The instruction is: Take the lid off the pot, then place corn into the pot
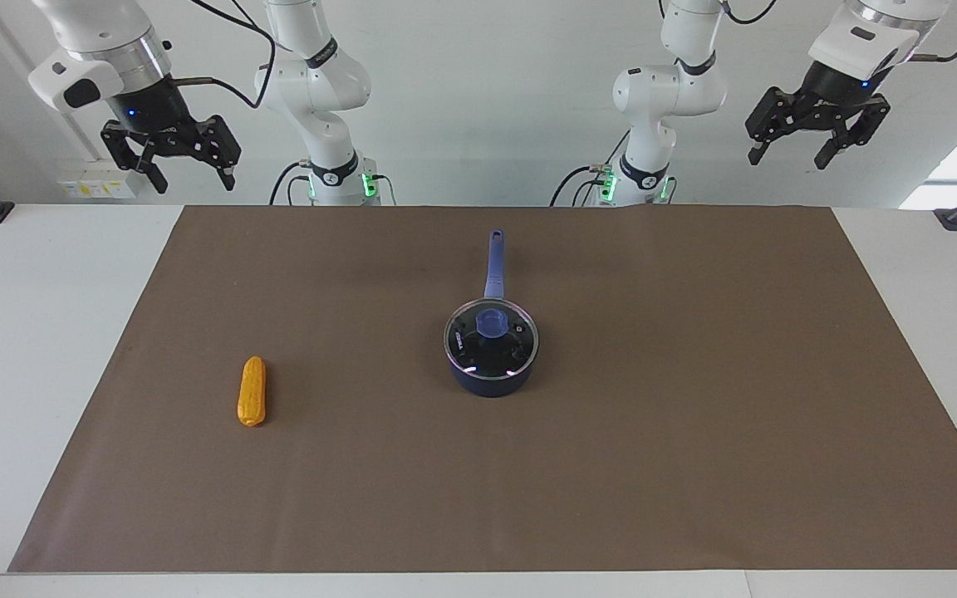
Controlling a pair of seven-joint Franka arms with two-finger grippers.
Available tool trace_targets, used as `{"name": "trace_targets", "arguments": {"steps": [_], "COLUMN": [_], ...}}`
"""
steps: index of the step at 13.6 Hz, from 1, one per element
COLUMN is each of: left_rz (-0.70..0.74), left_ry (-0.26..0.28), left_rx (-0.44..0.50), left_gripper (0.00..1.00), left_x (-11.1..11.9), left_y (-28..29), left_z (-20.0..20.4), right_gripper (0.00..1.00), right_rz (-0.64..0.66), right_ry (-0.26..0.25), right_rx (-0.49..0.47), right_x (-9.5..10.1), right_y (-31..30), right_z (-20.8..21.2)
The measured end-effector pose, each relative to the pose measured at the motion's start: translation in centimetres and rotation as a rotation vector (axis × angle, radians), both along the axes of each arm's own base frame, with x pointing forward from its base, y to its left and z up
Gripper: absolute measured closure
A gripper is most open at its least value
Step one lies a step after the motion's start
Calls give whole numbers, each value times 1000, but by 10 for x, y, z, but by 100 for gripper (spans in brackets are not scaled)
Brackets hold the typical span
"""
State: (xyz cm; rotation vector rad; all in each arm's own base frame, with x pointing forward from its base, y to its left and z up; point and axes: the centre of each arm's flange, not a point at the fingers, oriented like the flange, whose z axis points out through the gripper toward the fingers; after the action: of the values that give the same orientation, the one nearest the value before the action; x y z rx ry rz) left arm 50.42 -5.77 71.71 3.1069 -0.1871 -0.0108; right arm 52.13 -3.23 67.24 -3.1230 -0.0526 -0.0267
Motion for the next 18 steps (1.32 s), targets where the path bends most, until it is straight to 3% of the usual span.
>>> {"name": "trace_targets", "arguments": {"steps": [8,10,12,15,18], "left_rz": [-27,-55,-86,-109,-108], "left_ry": [-3,-29,-51,-75,-85], "left_rx": [0,-3,-8,-20,-36], "left_gripper": [0,0,0,0,0], "left_x": [-1,4,12,28,36], "left_y": [-14,-30,-49,-86,-149], "left_z": [-1,-5,-16,-39,-67], "right_gripper": [0,0,0,0,0], "right_rz": [-7,-17,-14,-5,9], "right_ry": [0,0,-40,-86,-89], "right_rx": [0,0,-3,-8,-15], "right_x": [0,-1,6,25,56], "right_y": [-4,-9,-7,-2,7], "right_z": [0,0,-4,-43,-118]}}
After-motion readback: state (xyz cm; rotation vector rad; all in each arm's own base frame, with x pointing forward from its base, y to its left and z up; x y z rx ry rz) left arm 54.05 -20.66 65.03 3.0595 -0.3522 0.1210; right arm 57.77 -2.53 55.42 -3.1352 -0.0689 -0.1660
